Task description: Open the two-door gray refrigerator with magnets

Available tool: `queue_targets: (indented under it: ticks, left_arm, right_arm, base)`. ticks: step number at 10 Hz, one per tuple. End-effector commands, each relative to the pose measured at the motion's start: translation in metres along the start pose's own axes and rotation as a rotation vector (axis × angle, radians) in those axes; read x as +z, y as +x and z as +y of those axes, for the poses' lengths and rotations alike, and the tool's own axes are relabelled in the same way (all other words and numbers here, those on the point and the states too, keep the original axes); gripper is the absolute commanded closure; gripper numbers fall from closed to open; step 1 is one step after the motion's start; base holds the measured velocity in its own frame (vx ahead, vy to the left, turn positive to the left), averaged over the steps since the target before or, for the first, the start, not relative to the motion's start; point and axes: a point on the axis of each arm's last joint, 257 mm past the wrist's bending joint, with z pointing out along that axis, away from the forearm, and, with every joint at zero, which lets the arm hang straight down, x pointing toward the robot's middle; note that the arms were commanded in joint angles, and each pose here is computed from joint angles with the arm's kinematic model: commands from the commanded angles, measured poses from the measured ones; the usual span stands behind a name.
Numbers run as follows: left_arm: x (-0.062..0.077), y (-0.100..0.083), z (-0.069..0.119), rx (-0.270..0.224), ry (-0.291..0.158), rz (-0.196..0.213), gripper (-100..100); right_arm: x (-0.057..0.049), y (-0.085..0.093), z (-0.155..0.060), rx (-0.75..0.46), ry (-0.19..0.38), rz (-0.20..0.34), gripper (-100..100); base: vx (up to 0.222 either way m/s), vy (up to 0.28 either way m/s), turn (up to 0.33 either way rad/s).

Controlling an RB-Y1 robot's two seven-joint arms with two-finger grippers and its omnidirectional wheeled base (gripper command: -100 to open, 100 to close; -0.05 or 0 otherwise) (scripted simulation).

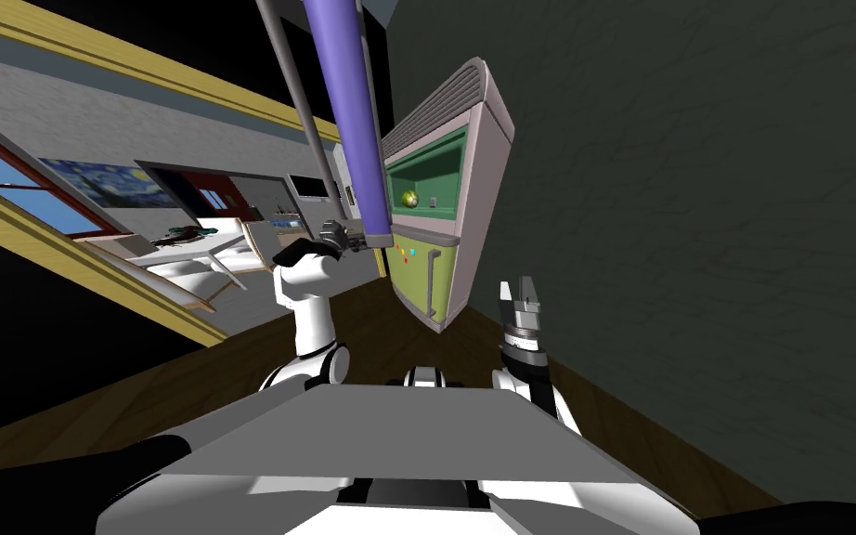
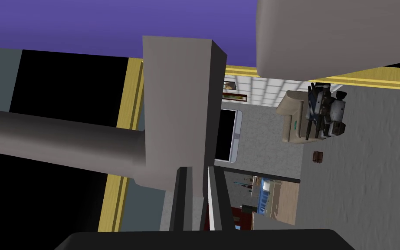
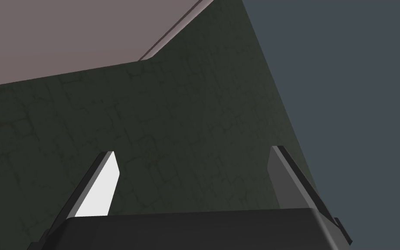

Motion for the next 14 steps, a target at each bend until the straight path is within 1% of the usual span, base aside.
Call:
queue_targets:
  ticks: [1, 2, 3, 4, 6, 7, 8, 9, 10, 11, 12, 13, 14]
  left_arm:
    - [-0.001, 0.019, -0.006, -0.01, 0.012, 0.045, 100]
    - [-0.001, 0.019, -0.006, -0.01, 0.012, 0.045, 100]
    - [-0.002, 0.03, -0.007, -0.018, 0.013, 0.074, 100]
    - [-0.002, 0.03, -0.007, -0.018, 0.013, 0.074, 100]
    - [-0.004, 0.052, -0.008, -0.033, 0.014, 0.132, 100]
    - [-0.004, 0.052, -0.008, -0.033, 0.014, 0.132, 100]
    - [-0.006, 0.063, -0.009, -0.04, 0.014, 0.162, 100]
    - [-0.006, 0.063, -0.009, -0.04, 0.014, 0.162, 100]
    - [-0.008, 0.074, -0.009, -0.048, 0.014, 0.191, 100]
    - [-0.008, 0.074, -0.009, -0.048, 0.014, 0.191, 100]
    - [-0.01, 0.085, -0.01, -0.055, 0.014, 0.221, 100]
    - [-0.01, 0.085, -0.01, -0.055, 0.014, 0.221, 100]
    - [-0.013, 0.096, -0.01, -0.063, 0.013, 0.25, 100]
  right_arm:
    - [0.0, 0.0, 0.0, 0.0, 0.0, 0.0, 0]
    - [0.0, 0.0, 0.0, 0.0, 0.0, 0.0, 0]
    - [0.0, 0.0, 0.0, 0.0, 0.0, 0.0, 0]
    - [0.0, 0.0, 0.0, 0.0, 0.0, 0.0, 0]
    - [0.0, 0.0, 0.0, 0.0, 0.0, 0.0, 0]
    - [0.0, 0.0, 0.0, 0.0, 0.0, 0.0, 0]
    - [0.0, 0.0, 0.0, 0.0, 0.0, 0.0, 0]
    - [0.0, 0.0, 0.0, 0.0, 0.0, 0.0, 0]
    - [0.0, 0.0, 0.0, 0.0, 0.0, 0.0, 0]
    - [0.0, 0.0, 0.0, 0.0, 0.0, 0.0, 0]
    - [0.0, 0.0, 0.0, 0.0, 0.0, 0.0, 0]
    - [0.0, 0.0, 0.0, 0.0, 0.0, 0.0, 0]
    - [0.0, 0.0, 0.0, 0.0, 0.0, 0.0, 0]
  base:
    - [-0.006, 0.303, -0.038]
    - [-0.024, 0.293, -0.026]
    - [-0.053, 0.33, -0.093]
    - [-0.04, 0.324, -0.036]
    - [-0.028, 0.423, -0.081]
    - [-0.051, 0.358, -0.035]
    - [-0.017, 0.349, -0.076]
    - [-0.033, 0.3, -0.038]
    - [-0.057, 0.333, -0.05]
    - [-0.026, 0.297, -0.071]
    - [-0.006, 0.303, -0.055]
    - [-0.008, 0.263, -0.035]
    - [-0.033, 0.352, -0.057]
